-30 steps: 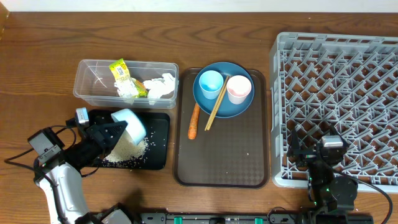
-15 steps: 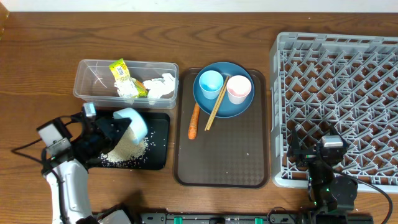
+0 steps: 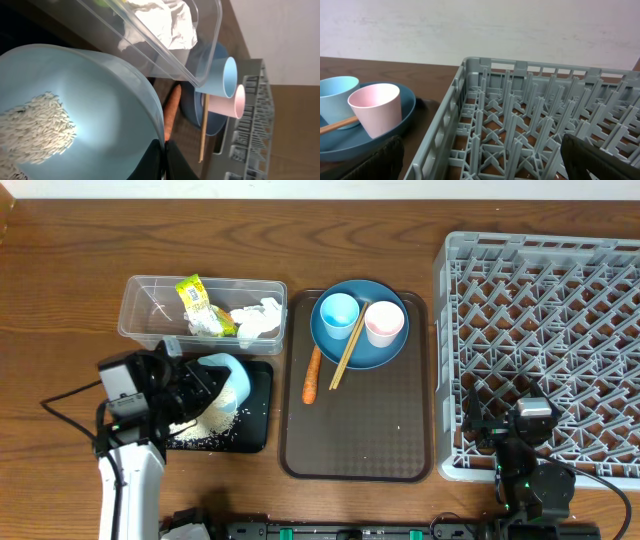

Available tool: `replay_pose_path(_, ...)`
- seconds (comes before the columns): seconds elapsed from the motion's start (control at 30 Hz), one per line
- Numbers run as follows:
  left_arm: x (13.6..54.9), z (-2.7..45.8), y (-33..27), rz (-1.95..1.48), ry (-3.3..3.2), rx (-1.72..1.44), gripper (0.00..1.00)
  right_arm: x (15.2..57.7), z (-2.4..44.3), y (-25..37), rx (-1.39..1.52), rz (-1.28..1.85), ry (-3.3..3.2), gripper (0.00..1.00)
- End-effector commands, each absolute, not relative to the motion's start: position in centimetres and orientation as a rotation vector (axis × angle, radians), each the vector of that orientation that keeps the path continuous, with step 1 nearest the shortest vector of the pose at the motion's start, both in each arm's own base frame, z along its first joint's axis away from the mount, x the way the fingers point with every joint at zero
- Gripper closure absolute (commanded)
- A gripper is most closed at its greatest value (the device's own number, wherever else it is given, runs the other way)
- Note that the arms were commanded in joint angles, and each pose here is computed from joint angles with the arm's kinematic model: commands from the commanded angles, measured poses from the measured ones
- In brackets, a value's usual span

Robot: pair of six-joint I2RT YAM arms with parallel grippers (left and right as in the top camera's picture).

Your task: Sort waste into correct bins and load items into the dishwasher rack

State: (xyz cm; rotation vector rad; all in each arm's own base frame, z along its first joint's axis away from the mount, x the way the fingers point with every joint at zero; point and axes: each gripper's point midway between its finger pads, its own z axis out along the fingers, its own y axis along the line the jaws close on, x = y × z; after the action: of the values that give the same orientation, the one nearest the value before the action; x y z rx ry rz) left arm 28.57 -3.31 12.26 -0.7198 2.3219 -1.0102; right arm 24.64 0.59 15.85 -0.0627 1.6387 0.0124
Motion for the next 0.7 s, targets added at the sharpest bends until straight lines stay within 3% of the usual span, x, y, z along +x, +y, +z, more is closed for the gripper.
replay_pose_path(0.0,29.5,13.2,-2.9,-0.892,2.313,-0.721,0.94,24.6,15.8,0.4,-0.045,0.014,1.639,0.01)
replay_pose_path(0.67,28.8,10.0,-5.1,-0.585,2.467,-0.623,0.94,24.6,15.8,0.4,-0.045,0.014,1.639,0.01)
